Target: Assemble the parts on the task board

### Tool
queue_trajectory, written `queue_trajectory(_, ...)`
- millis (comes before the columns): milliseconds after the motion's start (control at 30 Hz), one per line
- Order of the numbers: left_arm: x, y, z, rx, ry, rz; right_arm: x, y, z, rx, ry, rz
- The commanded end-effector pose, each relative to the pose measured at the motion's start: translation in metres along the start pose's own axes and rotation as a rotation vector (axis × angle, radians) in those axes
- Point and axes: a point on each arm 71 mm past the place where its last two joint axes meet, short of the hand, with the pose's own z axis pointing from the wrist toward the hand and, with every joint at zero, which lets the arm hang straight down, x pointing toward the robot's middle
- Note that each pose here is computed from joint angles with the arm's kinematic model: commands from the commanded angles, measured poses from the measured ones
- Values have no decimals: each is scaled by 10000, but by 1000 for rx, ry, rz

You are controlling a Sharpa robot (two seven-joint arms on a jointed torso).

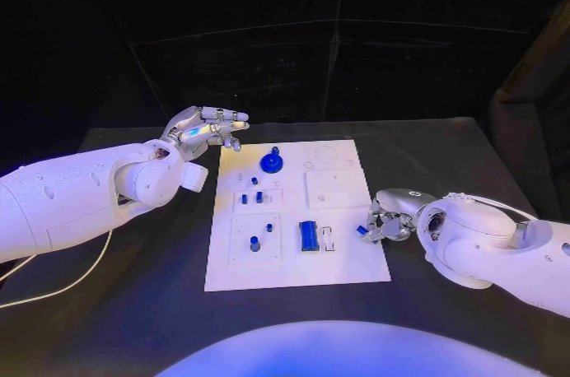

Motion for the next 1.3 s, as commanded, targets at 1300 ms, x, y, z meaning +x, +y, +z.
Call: queue_trajectory(1300, 33, -4, 0, 1, 22, -12, 101, 462, 82, -30, 82, 247)
